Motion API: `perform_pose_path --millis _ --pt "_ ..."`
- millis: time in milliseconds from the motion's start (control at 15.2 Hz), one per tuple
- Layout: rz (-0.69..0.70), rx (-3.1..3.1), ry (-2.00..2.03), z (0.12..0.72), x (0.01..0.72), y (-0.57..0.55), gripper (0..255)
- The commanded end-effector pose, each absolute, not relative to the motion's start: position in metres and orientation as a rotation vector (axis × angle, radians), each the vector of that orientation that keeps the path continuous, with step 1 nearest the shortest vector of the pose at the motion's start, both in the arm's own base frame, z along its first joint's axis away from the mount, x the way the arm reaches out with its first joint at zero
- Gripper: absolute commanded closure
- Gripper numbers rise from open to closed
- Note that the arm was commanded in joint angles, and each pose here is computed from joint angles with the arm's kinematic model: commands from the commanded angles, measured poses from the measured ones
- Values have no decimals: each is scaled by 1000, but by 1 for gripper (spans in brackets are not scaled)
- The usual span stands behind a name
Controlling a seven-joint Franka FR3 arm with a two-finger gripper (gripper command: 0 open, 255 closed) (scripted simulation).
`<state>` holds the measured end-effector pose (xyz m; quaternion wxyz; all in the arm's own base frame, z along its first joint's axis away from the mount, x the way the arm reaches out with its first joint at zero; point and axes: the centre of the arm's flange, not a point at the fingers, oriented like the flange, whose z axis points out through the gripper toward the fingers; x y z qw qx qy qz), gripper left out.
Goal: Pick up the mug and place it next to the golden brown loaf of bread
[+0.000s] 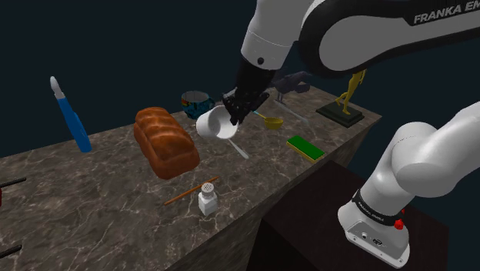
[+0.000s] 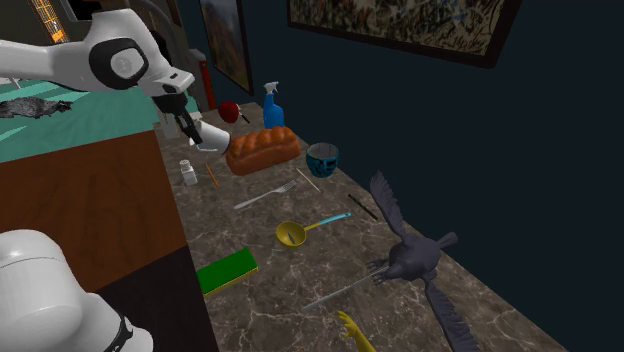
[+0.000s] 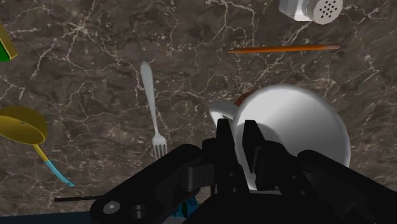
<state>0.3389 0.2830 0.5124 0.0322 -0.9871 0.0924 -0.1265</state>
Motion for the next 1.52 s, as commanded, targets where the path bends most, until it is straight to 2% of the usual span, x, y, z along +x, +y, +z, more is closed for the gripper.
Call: perform_pose_path --millis 0,1452 --pt "-389 -3038 286 505 339 289 255" --pt "-389 -3038 286 389 339 289 255"
